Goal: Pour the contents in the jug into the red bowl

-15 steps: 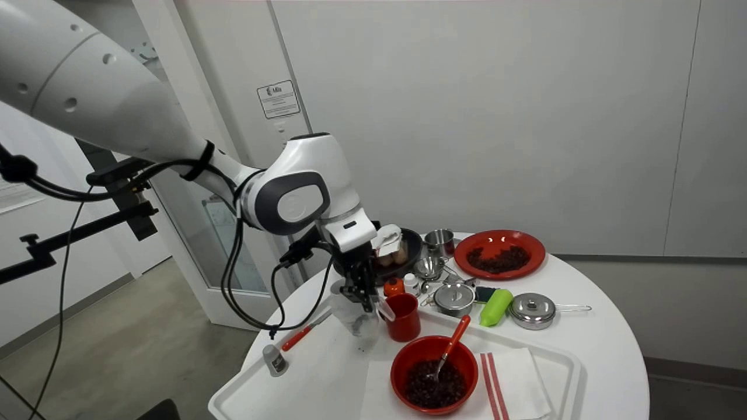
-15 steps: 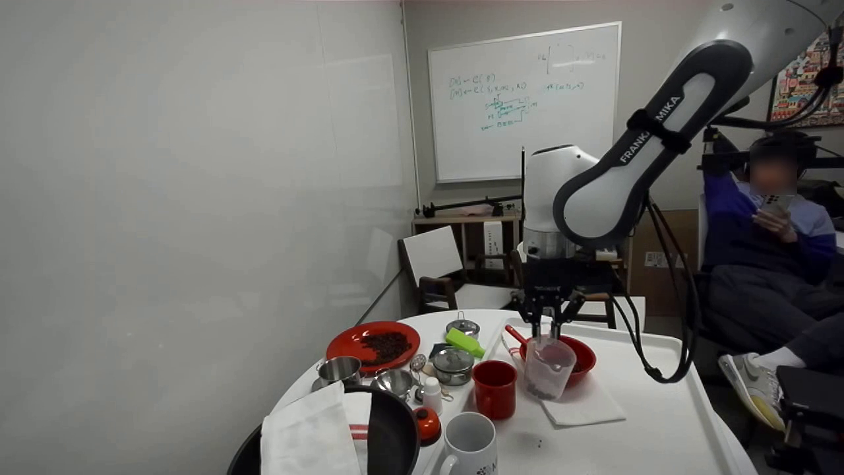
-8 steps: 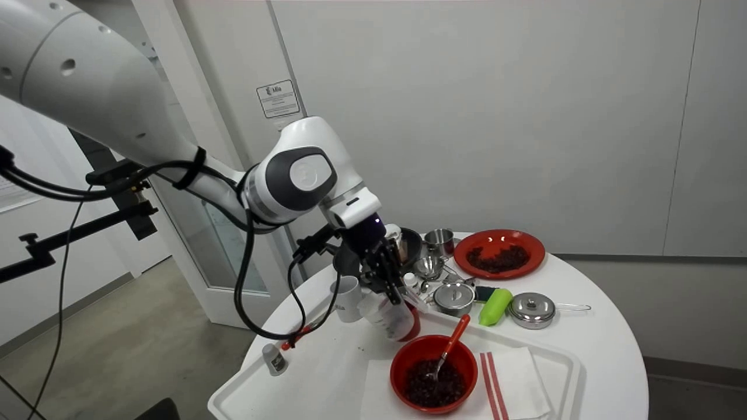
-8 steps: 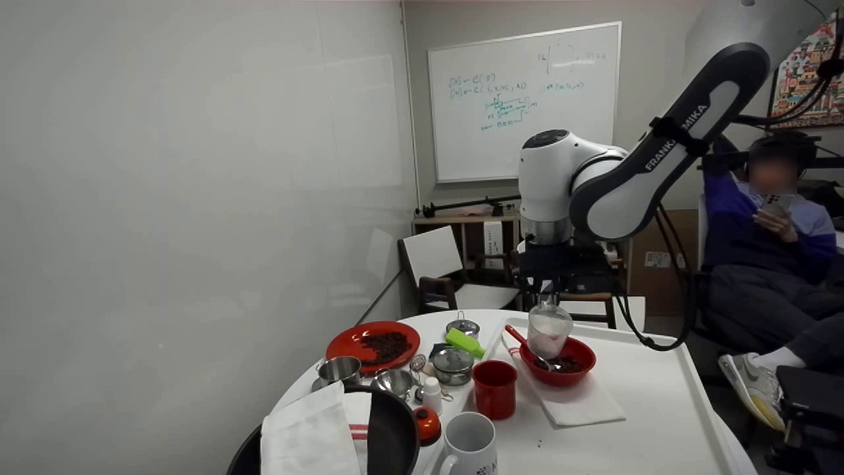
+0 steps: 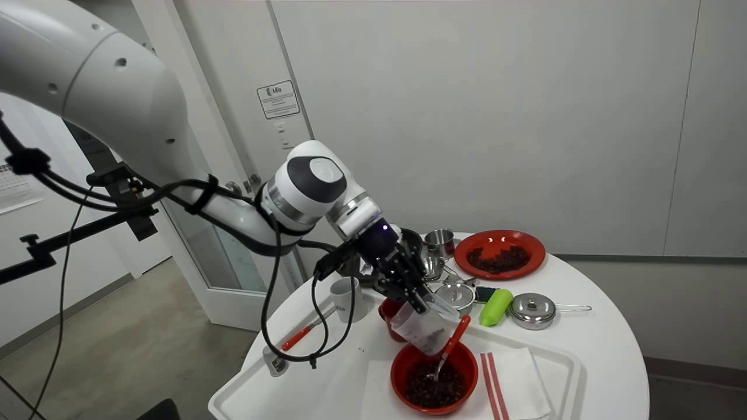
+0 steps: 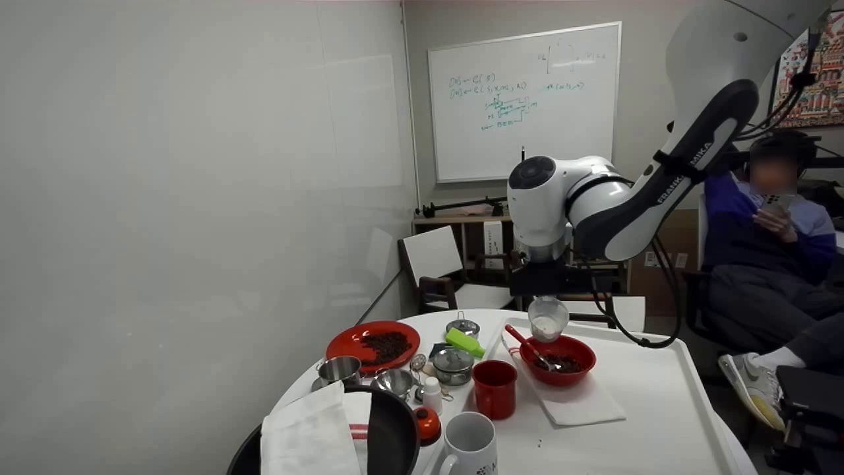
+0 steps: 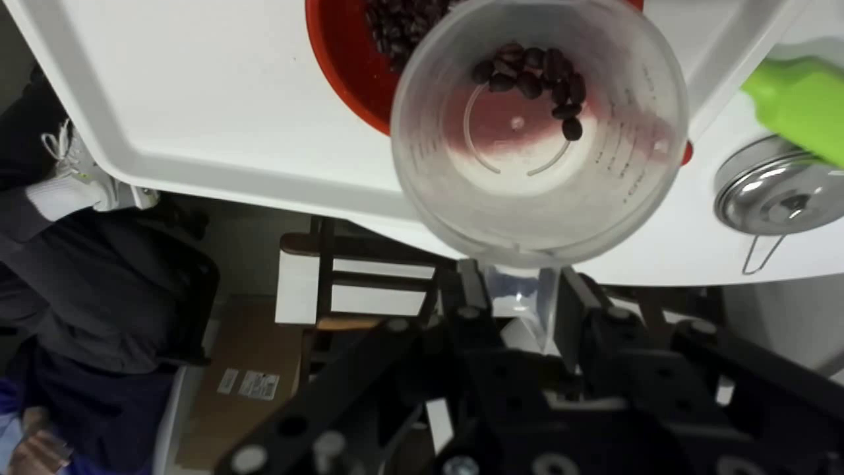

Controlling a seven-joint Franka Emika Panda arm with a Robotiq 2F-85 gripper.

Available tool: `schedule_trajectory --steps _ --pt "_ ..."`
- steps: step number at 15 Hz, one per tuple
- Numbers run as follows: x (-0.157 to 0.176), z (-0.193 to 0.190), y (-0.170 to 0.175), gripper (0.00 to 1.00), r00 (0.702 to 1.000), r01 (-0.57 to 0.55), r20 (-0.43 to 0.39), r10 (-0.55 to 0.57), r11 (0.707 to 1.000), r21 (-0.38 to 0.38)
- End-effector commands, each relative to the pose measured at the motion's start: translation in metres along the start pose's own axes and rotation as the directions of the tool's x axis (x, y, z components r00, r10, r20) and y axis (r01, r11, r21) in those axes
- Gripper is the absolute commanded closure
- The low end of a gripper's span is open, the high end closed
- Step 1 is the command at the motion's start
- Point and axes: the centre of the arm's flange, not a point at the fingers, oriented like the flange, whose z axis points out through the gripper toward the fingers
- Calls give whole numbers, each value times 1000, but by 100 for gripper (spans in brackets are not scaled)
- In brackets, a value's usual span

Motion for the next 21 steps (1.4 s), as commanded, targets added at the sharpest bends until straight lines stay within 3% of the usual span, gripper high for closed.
schedule_trajectory --steps 1,4,7,9,14,21 --pt "-6 33 -19 89 983 -93 -165 81 993 -66" --pt "-7 49 -24 88 944 -158 -303 128 984 -78" --pt "-9 56 -29 88 883 -216 -440 163 974 -73" --pt "-12 57 -32 88 830 -246 -530 172 967 -71" --pt "-37 59 -39 89 686 -286 -721 95 947 -148" --pt "-78 58 -54 89 487 -295 -871 -68 925 -238"
